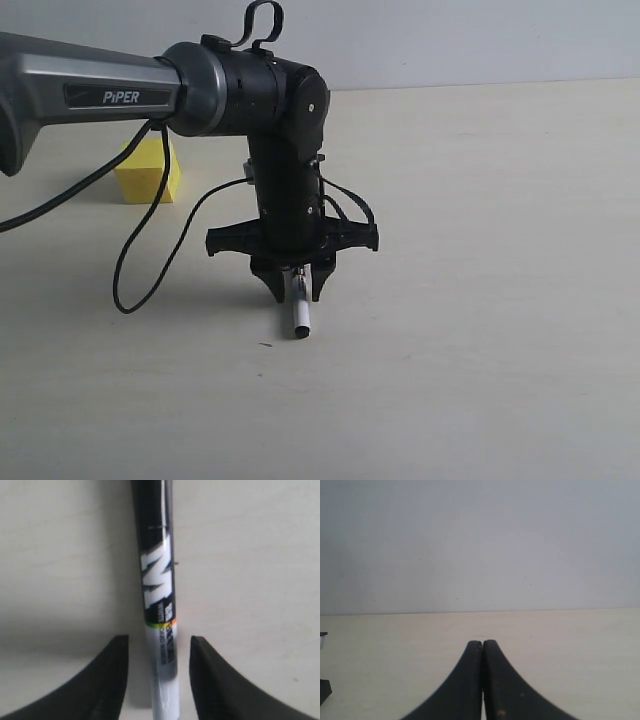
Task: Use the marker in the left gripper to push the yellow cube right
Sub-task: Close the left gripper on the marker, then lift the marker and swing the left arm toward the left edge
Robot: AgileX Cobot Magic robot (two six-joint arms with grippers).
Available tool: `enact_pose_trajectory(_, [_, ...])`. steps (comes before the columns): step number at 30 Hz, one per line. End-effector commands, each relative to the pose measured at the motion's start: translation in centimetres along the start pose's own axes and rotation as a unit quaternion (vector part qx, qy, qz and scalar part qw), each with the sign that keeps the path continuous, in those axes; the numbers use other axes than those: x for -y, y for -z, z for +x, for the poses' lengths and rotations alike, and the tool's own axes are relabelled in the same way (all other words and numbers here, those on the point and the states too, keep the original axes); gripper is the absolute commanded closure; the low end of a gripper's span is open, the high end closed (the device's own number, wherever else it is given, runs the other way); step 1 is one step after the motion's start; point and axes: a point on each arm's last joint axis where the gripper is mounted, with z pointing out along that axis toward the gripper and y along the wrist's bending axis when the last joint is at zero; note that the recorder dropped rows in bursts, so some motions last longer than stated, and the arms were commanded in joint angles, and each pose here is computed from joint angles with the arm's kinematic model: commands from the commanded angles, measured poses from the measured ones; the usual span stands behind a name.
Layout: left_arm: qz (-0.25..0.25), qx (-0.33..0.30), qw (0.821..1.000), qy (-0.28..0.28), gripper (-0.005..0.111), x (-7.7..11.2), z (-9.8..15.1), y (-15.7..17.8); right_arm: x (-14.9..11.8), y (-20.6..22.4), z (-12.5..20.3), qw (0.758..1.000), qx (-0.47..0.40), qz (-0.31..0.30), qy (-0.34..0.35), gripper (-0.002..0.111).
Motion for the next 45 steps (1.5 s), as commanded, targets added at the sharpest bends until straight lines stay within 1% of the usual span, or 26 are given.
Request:
enact_pose_trajectory(1, [-0.003, 0.001, 1.0, -0.004, 0.063, 0.1, 0.1, 0.1, 0.0, 0.0, 0.0, 1.0, 0.007, 0.002, 0.001, 0.108])
enact_pose_trajectory(6, [-0.004, -0.001, 1.0, -0.003, 0.063, 0.1, 0.0, -0.1, 0.0, 0.0, 0.0, 1.0, 0.007, 0.002, 0.001, 0.108])
enact_pose_trajectory(10, [-0.011, -0.011, 1.0, -0.001, 0.063, 0.0, -0.1, -1.2, 0.0, 0.0, 0.0, 1.0, 0.007, 0.002, 0.001, 0.108])
enact_pose_trajectory(13, [-0.012, -0.012, 1.0, -0.001, 0.063, 0.0, -0.1, -1.3, 0.0, 0.0, 0.0, 1.0, 0.007, 0.002, 0.001, 0.108])
enact_pose_trajectory(19, [-0.004, -0.003, 1.0, -0.004, 0.063, 0.1, 0.1, -0.1, 0.0, 0.0, 0.0, 1.0, 0.007, 0.002, 0.001, 0.108])
enact_pose_trajectory(35, [-0.004, -0.003, 1.0, -0.005, 0.065, 0.1, 0.1, 0.0, 0.0, 0.0, 0.0, 1.0, 0.007, 0.002, 0.001, 0.108])
enact_pose_trajectory(36, [-0.004, -0.003, 1.0, -0.005, 0.066, 0.1, 0.1, 0.0, 0.0, 0.0, 0.0, 1.0, 0.007, 0.002, 0.001, 0.108])
enact_pose_trajectory(38, [-0.004, -0.003, 1.0, -0.005, 0.074, 0.1, 0.1, 0.0, 0.0, 0.0, 0.0, 1.0, 0.007, 0.002, 0.001, 0.108])
enact_pose_trajectory(43, [-0.005, 0.0, 0.999, -0.048, 0.107, 0.0, 0.0, 0.0, 0.0, 0.0, 0.0, 1.0, 0.007, 0.002, 0.001, 0.108])
enact_pose_trajectory(44, [-0.008, 0.002, 0.998, -0.063, 0.106, -0.2, -0.1, 0.0, 0.0, 0.0, 0.0, 1.0, 0.007, 0.002, 0.001, 0.108])
enact_pose_trajectory(45, [-0.016, 0.0, 0.996, -0.091, 0.107, -0.4, -0.1, 0.1, 0.0, 0.0, 0.0, 1.0, 0.007, 0.002, 0.001, 0.108])
